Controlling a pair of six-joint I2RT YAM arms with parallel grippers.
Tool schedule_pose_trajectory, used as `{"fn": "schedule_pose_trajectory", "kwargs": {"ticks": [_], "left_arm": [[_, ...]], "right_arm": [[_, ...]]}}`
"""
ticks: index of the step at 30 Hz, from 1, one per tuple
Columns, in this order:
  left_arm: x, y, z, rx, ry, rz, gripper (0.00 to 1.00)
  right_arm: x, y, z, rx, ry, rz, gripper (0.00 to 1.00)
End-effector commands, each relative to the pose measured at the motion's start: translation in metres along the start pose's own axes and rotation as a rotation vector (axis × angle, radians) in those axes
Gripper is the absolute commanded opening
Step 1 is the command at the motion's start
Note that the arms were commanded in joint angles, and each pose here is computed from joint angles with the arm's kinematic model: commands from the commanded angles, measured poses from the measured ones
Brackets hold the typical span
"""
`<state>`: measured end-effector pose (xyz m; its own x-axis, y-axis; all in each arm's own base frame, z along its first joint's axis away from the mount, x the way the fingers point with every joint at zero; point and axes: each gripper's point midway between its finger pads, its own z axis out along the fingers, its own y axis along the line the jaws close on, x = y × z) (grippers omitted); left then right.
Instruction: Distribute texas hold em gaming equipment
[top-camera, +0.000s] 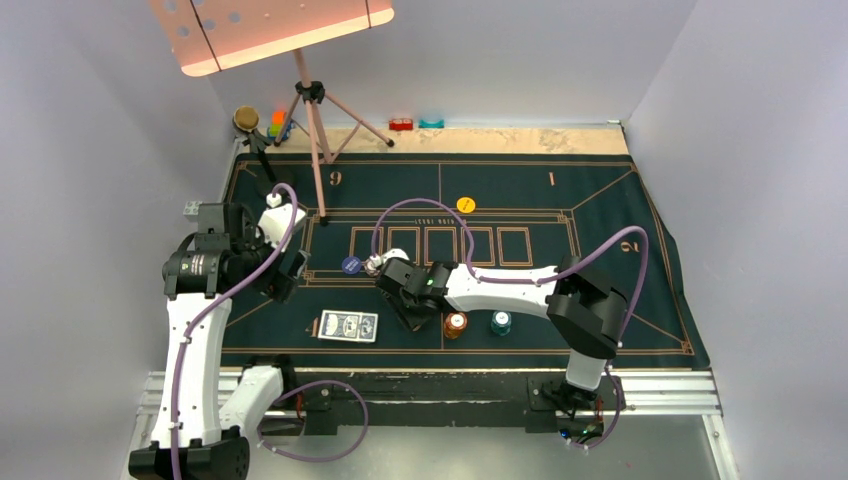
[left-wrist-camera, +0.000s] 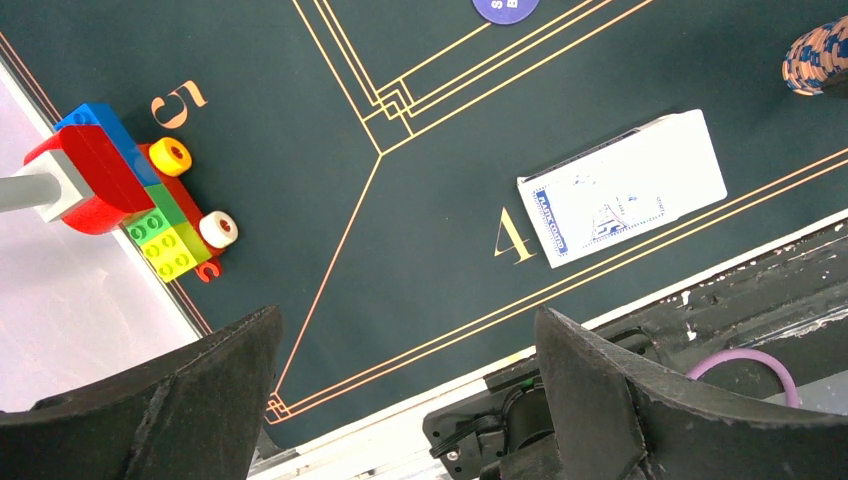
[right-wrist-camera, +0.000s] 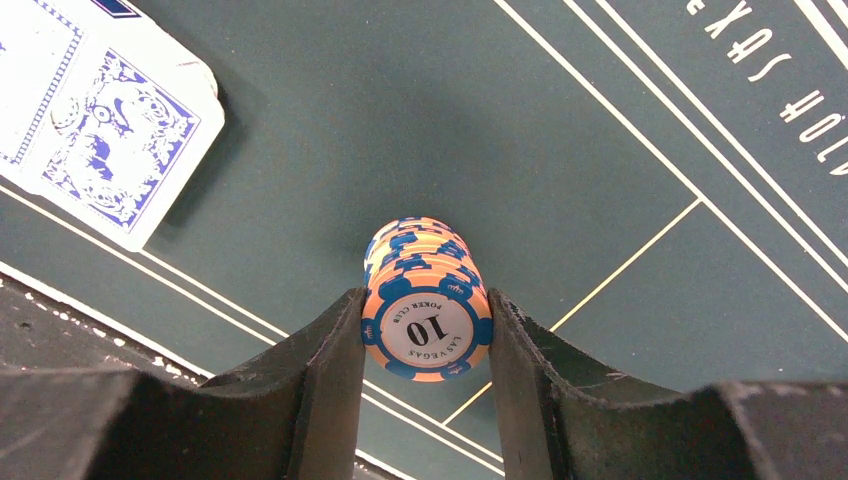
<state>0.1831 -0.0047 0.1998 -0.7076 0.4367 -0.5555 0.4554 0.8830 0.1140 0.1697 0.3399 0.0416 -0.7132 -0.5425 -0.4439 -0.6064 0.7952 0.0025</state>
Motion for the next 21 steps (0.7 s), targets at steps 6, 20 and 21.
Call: {"fn": "schedule_pose_trajectory", "kwargs": {"ticks": [6,20,21], "left_arm": [[-0.007,0.001,-0.006,-0.001,-0.023,0.025,1.0],[-0.008,0.0,-0.004,0.014,-0.014,0.026,1.0],[-0.008,0.0,-0.004,0.015,-0.013,0.026,1.0]], "right_arm": [[-0.052,-0.016,-0.045,0.005,-0.161,0.097,0.0],[-0.121,-0.209,-0.033,0.261,-0.232,0.428,0.0],[-0.12,-0.226,-0.028,0.291,-0.228,0.462,0.0]]}}
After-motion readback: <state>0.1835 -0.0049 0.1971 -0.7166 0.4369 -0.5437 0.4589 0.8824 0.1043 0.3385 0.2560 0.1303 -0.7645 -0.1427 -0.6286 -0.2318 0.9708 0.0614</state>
